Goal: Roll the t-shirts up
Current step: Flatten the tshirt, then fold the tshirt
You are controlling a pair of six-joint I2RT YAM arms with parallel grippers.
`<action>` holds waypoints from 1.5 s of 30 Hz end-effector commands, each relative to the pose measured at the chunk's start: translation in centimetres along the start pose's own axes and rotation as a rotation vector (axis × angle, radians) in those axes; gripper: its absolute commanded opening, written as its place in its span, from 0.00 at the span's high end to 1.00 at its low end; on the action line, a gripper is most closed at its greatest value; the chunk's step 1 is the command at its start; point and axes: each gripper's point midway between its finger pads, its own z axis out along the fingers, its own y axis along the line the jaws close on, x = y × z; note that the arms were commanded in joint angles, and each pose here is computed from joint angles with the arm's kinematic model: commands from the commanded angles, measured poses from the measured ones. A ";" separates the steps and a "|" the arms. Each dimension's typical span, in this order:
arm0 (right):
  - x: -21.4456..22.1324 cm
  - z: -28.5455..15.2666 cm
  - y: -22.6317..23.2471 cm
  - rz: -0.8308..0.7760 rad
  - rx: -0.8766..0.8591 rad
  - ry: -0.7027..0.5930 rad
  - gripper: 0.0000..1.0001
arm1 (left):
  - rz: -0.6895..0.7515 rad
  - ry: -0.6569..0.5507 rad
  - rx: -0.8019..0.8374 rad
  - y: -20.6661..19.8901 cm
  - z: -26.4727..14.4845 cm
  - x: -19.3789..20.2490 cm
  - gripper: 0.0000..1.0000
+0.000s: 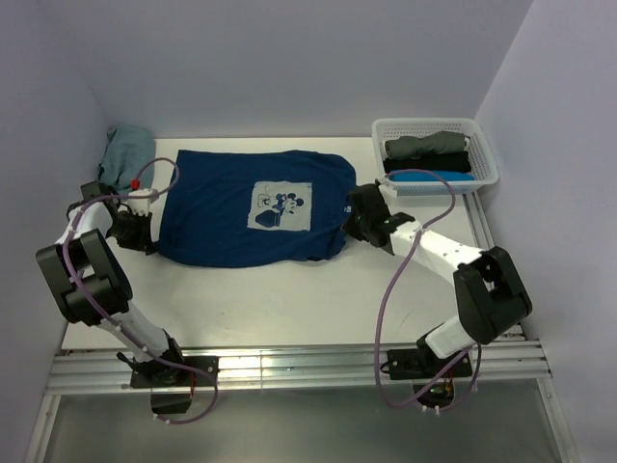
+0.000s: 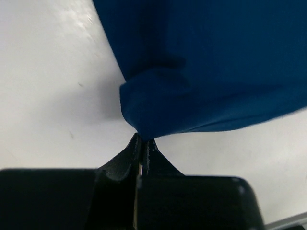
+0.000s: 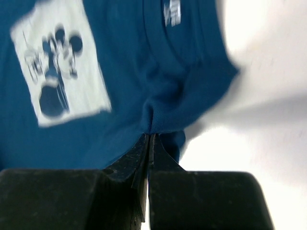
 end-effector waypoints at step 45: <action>2.7 4.8 -1.0 -0.159 0.013 0.083 0.60 | -0.047 -0.047 -0.007 0.9 2.3 -4.9 1.00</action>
